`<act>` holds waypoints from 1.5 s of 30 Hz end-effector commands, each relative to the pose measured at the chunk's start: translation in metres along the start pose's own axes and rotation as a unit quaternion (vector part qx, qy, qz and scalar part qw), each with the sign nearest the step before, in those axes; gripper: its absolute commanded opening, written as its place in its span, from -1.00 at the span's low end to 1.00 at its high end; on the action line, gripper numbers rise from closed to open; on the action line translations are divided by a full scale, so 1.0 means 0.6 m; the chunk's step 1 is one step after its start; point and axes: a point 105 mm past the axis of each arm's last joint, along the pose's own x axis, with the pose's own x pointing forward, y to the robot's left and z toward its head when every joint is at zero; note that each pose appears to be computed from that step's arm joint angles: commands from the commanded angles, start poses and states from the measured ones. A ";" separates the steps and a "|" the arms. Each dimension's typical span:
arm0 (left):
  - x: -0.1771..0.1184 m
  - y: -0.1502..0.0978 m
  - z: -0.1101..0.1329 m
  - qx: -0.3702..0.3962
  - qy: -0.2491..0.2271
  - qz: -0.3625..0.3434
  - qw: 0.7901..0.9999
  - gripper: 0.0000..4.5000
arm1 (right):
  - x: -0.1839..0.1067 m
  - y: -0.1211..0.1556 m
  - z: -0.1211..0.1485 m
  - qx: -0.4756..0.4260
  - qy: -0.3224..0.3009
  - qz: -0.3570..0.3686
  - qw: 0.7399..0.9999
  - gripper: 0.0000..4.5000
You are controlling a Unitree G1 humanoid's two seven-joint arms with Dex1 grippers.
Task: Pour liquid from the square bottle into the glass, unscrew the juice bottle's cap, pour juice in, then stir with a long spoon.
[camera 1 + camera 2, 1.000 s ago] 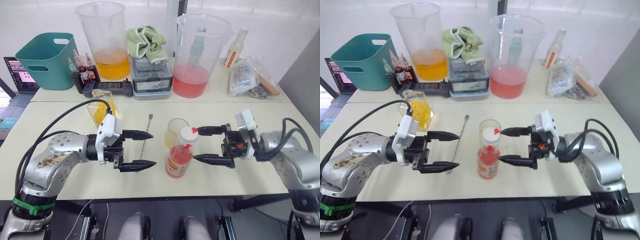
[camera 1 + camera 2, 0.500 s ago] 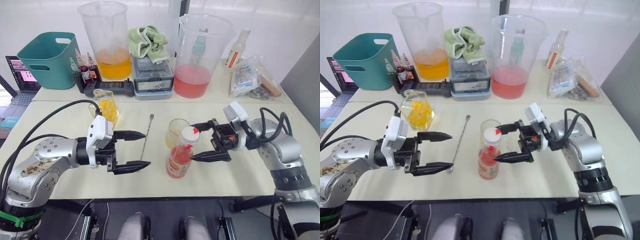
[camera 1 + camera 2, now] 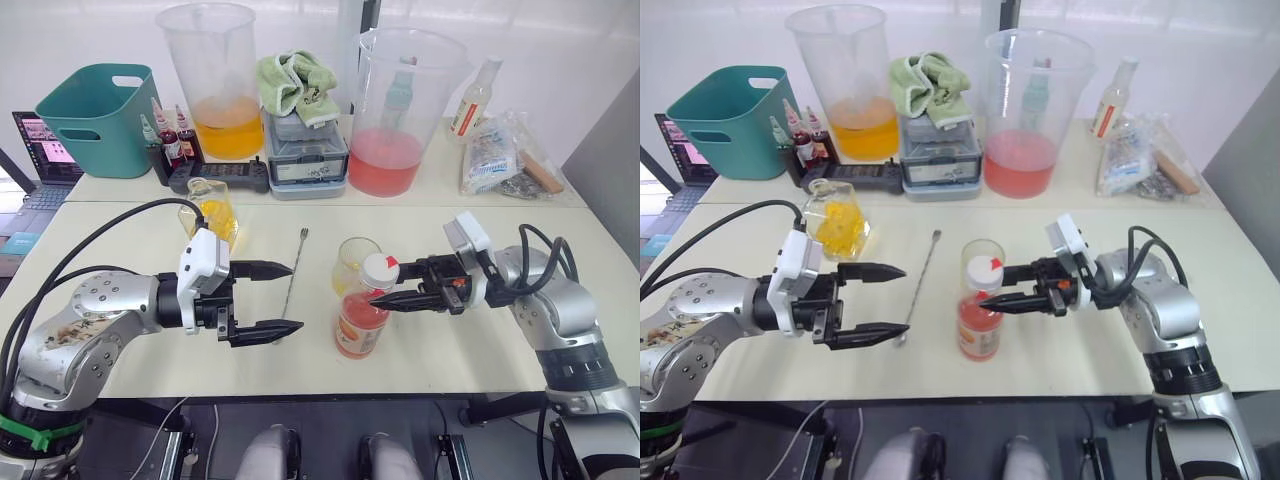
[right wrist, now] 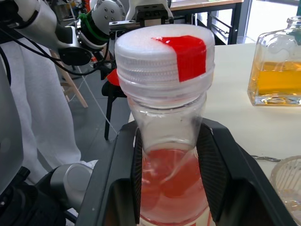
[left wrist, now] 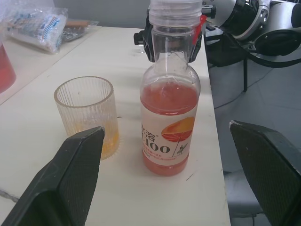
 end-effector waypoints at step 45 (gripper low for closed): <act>0.025 0.015 0.003 0.022 -0.017 -0.071 0.997 1.00 | -0.004 0.071 -0.001 -0.029 0.030 -0.274 0.961 0.99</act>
